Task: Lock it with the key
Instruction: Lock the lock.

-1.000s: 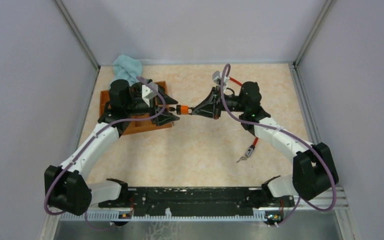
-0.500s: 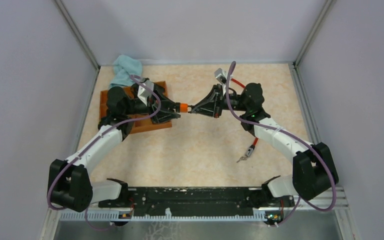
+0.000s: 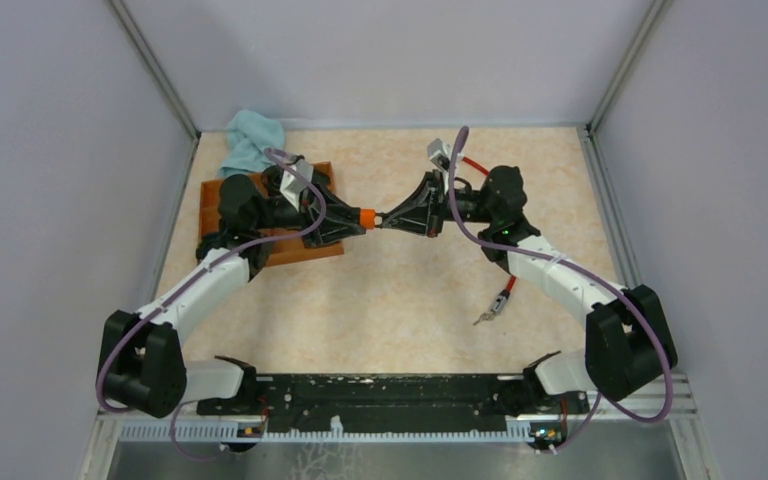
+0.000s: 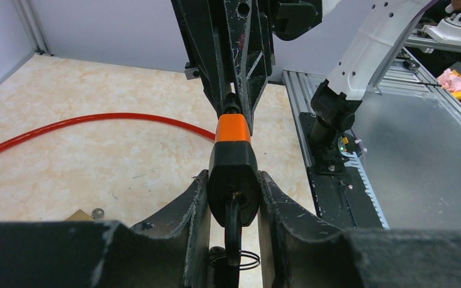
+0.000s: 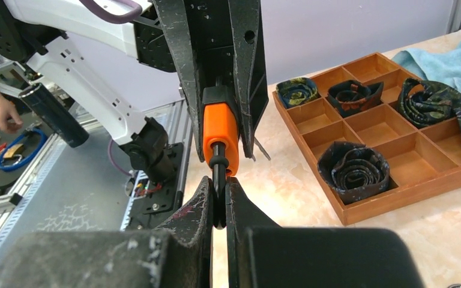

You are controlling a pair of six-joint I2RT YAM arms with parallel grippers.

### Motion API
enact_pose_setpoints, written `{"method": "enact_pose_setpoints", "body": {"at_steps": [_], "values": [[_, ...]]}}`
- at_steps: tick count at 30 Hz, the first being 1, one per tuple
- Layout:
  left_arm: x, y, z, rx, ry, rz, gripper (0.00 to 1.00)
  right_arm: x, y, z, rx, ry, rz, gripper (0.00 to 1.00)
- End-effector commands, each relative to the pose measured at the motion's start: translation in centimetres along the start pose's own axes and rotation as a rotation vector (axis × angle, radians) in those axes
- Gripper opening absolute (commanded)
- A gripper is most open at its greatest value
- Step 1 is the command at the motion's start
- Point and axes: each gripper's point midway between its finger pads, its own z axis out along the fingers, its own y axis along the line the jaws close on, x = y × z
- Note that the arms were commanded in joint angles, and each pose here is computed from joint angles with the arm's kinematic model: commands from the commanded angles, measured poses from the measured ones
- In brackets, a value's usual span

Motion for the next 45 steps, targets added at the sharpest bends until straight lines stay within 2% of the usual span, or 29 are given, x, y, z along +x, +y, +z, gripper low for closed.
{"method": "enact_pose_setpoints", "body": {"at_steps": [1, 5, 11, 34, 43, 45], "values": [[-0.3, 0.2, 0.3, -0.011, -0.001, -0.03, 0.01, -0.9, 0.5, 0.1, 0.0, -0.022, -0.106, 0.0], [0.3, 0.2, 0.4, -0.017, 0.019, -0.099, 0.0, -0.9, 0.3, 0.1, 0.011, -0.027, -0.142, 0.0], [1.7, -0.4, 2.0, 0.008, 0.035, -0.125, 0.0, -0.2, 0.1, 1.0, -0.005, -0.029, -0.181, 0.0], [3.7, -2.1, 5.2, 0.079, 0.04, -0.126, 0.0, 2.3, 3.2, 3.5, -0.129, 0.017, -0.162, 0.0], [2.8, -1.1, 3.6, 0.035, 0.031, -0.082, 0.0, 2.7, 1.2, 1.7, -0.048, 0.073, -0.199, 0.0], [2.7, -0.5, 2.8, 0.012, 0.036, -0.074, 0.0, 2.7, 0.3, 1.0, -0.02, 0.1, -0.211, 0.05]]}}
